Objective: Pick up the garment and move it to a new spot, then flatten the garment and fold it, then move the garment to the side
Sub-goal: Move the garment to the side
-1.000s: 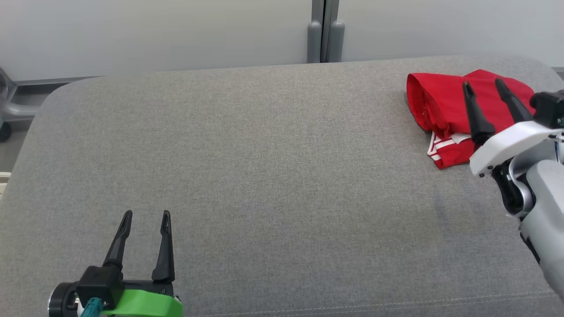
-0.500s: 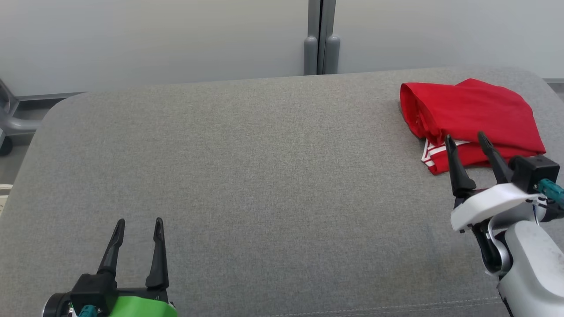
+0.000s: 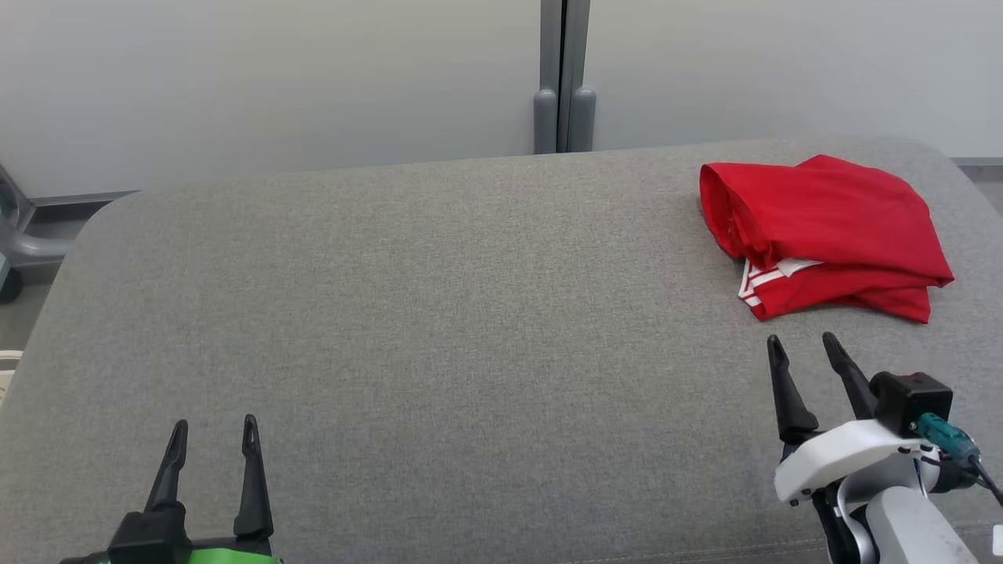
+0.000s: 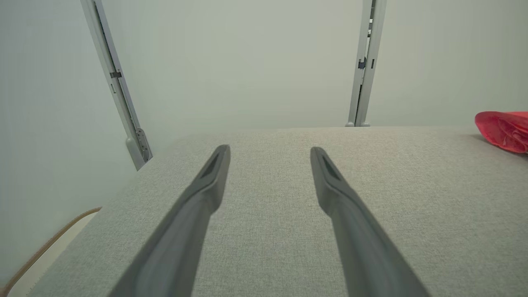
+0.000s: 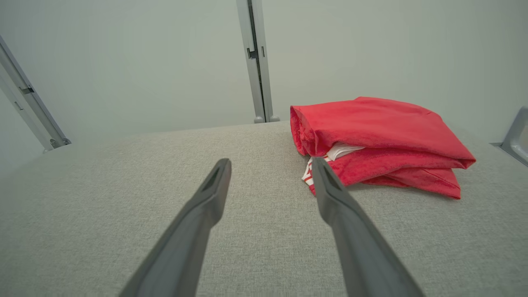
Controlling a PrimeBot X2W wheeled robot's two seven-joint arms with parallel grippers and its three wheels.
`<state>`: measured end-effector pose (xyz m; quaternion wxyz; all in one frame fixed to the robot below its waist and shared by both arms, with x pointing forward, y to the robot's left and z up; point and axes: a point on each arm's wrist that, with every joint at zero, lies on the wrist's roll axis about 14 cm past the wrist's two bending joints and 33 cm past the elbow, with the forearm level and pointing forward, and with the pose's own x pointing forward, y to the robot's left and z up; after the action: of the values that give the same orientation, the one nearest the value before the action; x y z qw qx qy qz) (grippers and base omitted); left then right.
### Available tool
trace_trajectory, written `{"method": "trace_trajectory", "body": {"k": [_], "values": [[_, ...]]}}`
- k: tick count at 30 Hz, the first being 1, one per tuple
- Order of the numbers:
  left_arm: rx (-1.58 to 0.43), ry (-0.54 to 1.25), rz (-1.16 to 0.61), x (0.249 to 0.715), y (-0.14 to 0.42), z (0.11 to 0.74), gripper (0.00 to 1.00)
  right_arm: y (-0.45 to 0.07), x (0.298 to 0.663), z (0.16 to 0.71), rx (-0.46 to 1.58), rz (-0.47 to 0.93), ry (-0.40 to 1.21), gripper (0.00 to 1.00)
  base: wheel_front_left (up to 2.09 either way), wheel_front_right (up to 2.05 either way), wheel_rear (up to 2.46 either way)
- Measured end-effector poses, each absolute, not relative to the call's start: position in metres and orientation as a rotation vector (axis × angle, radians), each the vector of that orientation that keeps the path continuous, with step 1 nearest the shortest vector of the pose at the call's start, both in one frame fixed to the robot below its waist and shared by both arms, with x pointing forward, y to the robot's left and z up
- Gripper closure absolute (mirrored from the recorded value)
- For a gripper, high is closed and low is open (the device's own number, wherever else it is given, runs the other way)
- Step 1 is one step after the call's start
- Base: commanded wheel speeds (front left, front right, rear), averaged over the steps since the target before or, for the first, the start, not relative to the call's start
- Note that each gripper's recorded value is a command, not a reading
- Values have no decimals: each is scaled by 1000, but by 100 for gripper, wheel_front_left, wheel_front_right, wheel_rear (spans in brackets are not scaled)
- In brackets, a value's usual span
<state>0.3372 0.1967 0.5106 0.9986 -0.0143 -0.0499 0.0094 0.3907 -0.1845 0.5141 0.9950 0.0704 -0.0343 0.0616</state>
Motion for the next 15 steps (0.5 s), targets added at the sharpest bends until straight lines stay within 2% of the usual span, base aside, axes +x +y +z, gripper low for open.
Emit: {"method": "trace_trajectory", "body": {"k": [15], "values": [[-22,-110,27,338,200,514,0,-191,376,511,123,78,-69,0,0,0,0]]}}
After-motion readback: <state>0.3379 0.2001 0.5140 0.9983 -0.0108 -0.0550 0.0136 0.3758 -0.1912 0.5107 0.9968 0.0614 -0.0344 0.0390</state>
